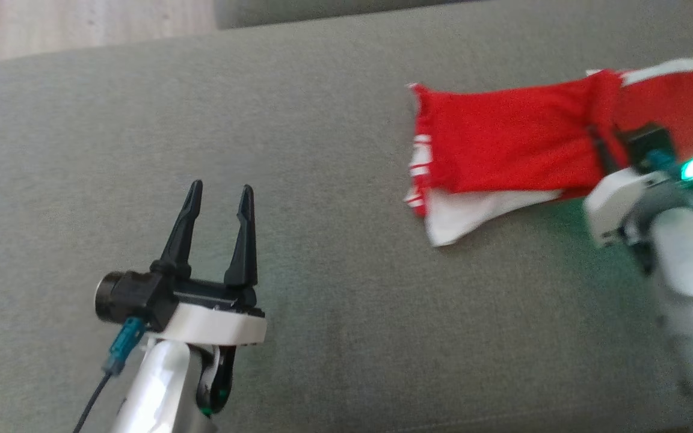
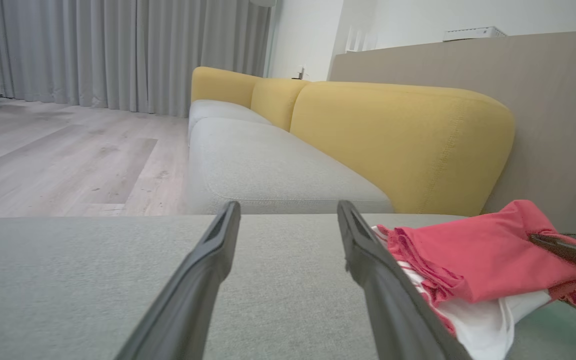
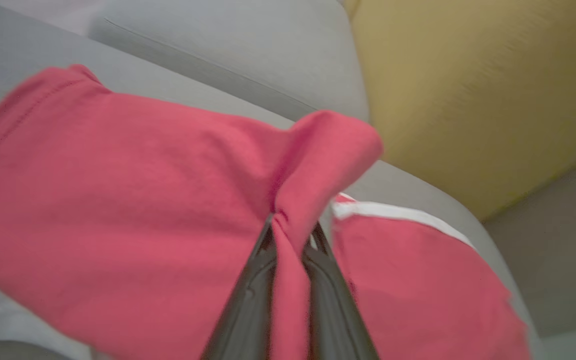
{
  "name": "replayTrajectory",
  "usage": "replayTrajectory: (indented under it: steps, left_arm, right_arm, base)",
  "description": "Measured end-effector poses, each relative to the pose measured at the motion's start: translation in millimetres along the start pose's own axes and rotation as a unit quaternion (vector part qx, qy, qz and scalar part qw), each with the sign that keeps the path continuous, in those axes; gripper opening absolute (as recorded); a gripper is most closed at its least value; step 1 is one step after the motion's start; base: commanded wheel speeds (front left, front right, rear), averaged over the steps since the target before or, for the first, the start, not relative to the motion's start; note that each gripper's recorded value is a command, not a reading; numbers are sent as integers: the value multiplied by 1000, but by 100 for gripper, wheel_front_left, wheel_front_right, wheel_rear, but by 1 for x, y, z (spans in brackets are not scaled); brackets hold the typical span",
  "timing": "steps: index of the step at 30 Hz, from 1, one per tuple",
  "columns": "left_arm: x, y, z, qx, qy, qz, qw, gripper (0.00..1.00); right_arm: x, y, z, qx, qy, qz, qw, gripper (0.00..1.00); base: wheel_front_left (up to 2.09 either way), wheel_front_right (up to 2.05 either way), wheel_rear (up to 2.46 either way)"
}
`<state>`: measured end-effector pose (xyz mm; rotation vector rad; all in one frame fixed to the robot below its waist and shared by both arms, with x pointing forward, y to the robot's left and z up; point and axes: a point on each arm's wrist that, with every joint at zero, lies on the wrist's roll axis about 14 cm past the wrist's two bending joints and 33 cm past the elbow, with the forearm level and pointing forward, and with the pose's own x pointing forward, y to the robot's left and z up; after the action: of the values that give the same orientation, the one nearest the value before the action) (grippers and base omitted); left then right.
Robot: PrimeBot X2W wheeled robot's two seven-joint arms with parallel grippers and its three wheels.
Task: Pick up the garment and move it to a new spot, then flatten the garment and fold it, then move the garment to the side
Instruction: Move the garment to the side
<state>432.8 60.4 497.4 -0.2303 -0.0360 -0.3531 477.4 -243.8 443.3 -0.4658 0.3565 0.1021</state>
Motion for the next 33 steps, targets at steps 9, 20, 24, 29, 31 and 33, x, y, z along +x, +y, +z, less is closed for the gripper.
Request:
replayTrajectory:
  steps: [9, 20, 24, 29, 31, 33]
  left_arm:
    - [31, -6, -26, -11, 20, -28, 999, 100]
    - [31, 28, -31, -9, 24, 13, 1000, 100]
    - [30, 36, -27, -2, 21, 23, 1000, 100]
    - [29, 42, -23, 2, 16, 32, 999, 100]
    - [29, 41, -20, 2, 12, 28, 1000, 100]
    - [29, 39, -17, 3, 8, 27, 1000, 100]
  right_arm:
    - [2, -102, -27, -71, 54, -71, 993, 0]
    - [10, -159, -32, -58, 82, -130, 986, 0]
    - [10, -159, -34, -46, 84, -132, 987, 0]
    - [7, -162, -31, -37, 79, -140, 986, 16]
    - [6, -163, -30, -25, 76, -145, 986, 100]
    - [3, -165, -23, -17, 65, -151, 986, 100]
  base:
    - [0, 0, 0]
    - [0, 0, 0]
    - [0, 0, 0]
    - [0, 0, 0]
    - [0, 0, 0]
    - [0, 0, 0]
